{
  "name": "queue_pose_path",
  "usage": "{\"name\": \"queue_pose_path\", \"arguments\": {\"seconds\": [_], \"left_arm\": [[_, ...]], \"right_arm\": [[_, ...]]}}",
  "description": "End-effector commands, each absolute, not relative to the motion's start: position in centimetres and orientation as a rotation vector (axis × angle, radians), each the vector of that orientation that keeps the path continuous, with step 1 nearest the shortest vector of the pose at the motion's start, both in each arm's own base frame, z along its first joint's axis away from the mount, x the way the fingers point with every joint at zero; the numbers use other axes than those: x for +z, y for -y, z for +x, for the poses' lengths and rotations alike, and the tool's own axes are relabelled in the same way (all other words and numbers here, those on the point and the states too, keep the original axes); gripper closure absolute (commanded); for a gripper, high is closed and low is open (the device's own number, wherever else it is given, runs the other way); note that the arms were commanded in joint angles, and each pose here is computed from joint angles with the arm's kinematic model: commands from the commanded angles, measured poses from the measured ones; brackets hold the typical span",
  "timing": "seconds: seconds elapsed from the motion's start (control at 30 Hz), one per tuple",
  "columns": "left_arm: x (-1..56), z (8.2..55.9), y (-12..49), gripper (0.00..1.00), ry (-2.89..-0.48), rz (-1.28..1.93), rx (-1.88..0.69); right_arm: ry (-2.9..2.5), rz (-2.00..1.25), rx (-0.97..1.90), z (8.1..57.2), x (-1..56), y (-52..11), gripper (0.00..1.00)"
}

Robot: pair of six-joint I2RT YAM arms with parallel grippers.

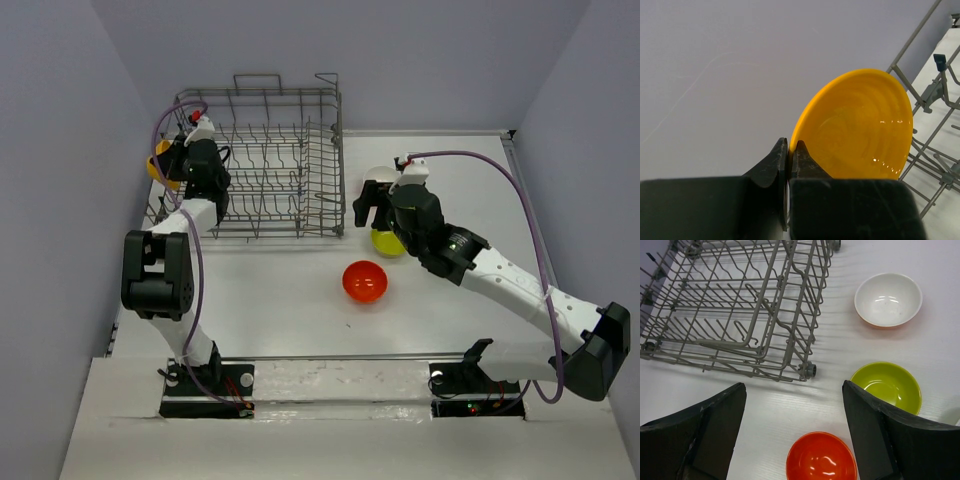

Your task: Load the bowls into the dish rack

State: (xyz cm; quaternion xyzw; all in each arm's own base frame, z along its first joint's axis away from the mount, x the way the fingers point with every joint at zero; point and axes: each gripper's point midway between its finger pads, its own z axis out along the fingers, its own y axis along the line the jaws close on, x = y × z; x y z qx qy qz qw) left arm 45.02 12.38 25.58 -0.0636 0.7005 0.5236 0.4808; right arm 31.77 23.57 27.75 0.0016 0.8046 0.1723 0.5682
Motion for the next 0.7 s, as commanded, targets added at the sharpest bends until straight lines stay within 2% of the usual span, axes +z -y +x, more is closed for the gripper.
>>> {"name": "queue_pose_path", "arguments": {"seconds": [0.0, 0.67], "left_arm": [[27.0, 45.1, -12.4, 1.0, -1.621, -0.231, 1.237], [25.3, 45.6, -10.2, 1.0, -1.627, -0.096, 1.29]], "right_arm": [[-1.828, 0.015, 0.443, 31.8, 29.6, -23.7, 0.17], [-1.805, 0.039, 0.43, 31.5, 30.1, -22.7, 0.16]]}}
